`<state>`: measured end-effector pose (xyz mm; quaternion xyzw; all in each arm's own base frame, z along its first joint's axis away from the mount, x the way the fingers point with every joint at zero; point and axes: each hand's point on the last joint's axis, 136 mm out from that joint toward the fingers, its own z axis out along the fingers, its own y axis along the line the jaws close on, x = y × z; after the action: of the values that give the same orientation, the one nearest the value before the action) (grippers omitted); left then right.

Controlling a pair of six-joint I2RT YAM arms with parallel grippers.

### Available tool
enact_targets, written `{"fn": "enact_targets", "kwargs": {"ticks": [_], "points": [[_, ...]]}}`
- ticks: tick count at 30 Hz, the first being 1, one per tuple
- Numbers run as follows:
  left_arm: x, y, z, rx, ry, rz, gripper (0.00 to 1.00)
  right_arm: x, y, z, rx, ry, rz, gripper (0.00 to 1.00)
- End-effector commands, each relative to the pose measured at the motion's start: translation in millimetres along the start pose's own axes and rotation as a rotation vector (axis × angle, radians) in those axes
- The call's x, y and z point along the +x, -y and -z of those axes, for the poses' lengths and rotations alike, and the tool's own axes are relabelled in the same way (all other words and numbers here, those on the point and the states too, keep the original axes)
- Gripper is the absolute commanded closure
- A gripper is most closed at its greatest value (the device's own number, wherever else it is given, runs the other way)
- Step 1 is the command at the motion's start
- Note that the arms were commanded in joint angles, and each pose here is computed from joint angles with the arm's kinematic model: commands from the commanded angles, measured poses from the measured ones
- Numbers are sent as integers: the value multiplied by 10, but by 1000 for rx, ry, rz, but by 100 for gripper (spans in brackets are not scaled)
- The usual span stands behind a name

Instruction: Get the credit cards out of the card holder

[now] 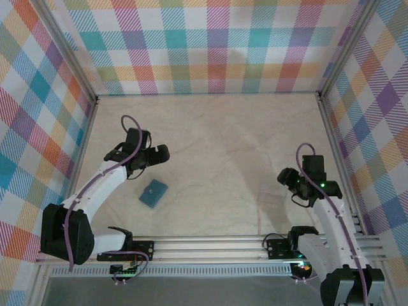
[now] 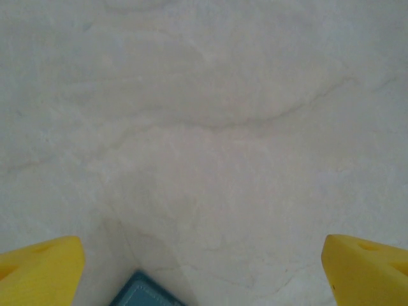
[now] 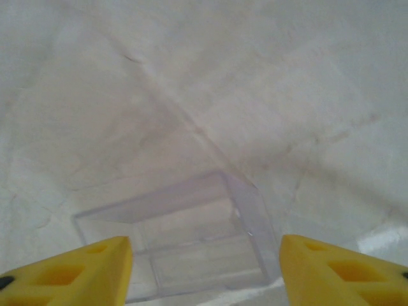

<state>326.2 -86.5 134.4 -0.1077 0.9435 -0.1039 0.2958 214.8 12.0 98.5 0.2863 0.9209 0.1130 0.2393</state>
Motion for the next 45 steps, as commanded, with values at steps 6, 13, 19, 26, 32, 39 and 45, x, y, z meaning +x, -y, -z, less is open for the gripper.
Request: {"fn": "enact_targets", "kwargs": {"ticks": [6,13,19,26,32,39,45], "points": [[268,31,6,29,-115,31,4,85,174,-175,67,-19,-84,48],[283,19,-6,15,-133,37,3,-19,152,-250,102,-34,-18,61],[230,65,11,22,-137,41,3,-27,82,-306,77,-59,1,63],[217,67,62,20,-132,40,3,-26,11,-292,43,-69,28,73],[200,89,99,24,-128,44,3,-16,-24,-192,23,-68,25,65],[178,138,107,31,-128,42,3,-82,13,-181,49,-37,50,64],[182,148,95,28,-132,43,3,-172,-45,-238,45,-32,78,63]]}}
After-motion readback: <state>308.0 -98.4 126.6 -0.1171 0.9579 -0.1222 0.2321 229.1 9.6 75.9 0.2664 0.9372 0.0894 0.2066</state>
